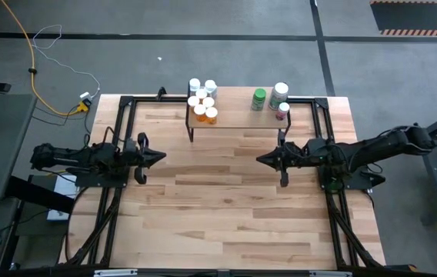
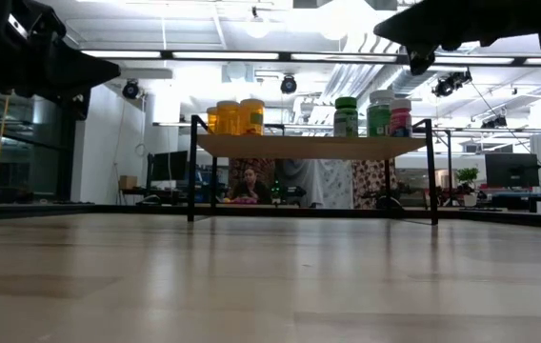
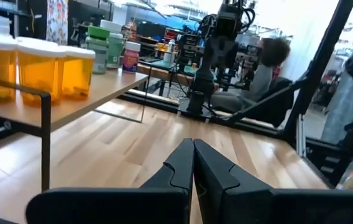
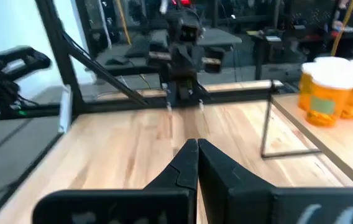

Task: Pick and place medicine bottles onto shelf by color
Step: Return to Home Position

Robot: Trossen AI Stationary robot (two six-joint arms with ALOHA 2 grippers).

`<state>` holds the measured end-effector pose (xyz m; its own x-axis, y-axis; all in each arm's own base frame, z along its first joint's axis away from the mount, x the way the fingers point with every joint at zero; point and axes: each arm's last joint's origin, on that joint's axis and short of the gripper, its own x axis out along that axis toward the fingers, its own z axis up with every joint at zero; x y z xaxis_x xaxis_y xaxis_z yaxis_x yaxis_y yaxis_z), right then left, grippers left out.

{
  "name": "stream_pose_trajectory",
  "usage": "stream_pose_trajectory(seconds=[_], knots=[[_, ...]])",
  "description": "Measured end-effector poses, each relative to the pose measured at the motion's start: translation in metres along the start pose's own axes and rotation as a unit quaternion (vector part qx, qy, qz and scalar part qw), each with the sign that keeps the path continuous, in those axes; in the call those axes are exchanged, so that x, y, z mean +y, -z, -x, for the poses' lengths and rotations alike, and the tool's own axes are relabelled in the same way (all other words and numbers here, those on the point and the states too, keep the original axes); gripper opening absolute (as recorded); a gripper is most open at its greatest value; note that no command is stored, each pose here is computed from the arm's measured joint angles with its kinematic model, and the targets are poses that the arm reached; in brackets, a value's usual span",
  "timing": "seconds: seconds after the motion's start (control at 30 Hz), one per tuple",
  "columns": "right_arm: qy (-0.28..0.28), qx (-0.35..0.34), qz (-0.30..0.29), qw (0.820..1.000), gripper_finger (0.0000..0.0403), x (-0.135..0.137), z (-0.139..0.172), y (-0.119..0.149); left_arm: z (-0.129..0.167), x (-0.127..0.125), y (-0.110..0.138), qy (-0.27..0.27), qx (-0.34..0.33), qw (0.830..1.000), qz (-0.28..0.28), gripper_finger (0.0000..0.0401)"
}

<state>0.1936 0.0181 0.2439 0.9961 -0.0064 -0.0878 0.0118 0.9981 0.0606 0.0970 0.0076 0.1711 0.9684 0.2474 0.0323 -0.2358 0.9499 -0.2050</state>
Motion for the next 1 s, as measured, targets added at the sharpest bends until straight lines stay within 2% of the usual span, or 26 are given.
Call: stream_pose_trajectory(seconds=[0.17, 0.43, 0.6, 0.8, 1.0], knots=[[0.036, -0.011, -0.012, 0.999, 0.0, -0.006, 0.017, 0.016, 0.0, 0.0, 0.0, -0.001, 0.0, 1.0, 0.017, 0.0], [0.07, -0.114, -0.043, 0.99, 0.0, -0.021, 0.063, 0.027, 0.0, 0.0, 0.0, -0.001, -0.001, 1.0, 0.017, 0.0], [0.084, -0.128, -0.043, 0.987, 0.0, -0.026, 0.08, 0.038, 0.0, 0.0, 0.0, -0.001, -0.001, 1.0, 0.017, 0.0001], [0.083, -0.131, -0.047, 0.987, 0.0, -0.027, 0.093, 0.042, 0.0, 0.0, 0.0, -0.001, -0.001, 1.0, 0.017, 0.0001], [0.051, -0.132, -0.045, 0.989, 0.0, -0.025, 0.095, 0.042, 0.0, 0.0, 0.0, -0.001, -0.001, 1.0, 0.017, 0.0001]])
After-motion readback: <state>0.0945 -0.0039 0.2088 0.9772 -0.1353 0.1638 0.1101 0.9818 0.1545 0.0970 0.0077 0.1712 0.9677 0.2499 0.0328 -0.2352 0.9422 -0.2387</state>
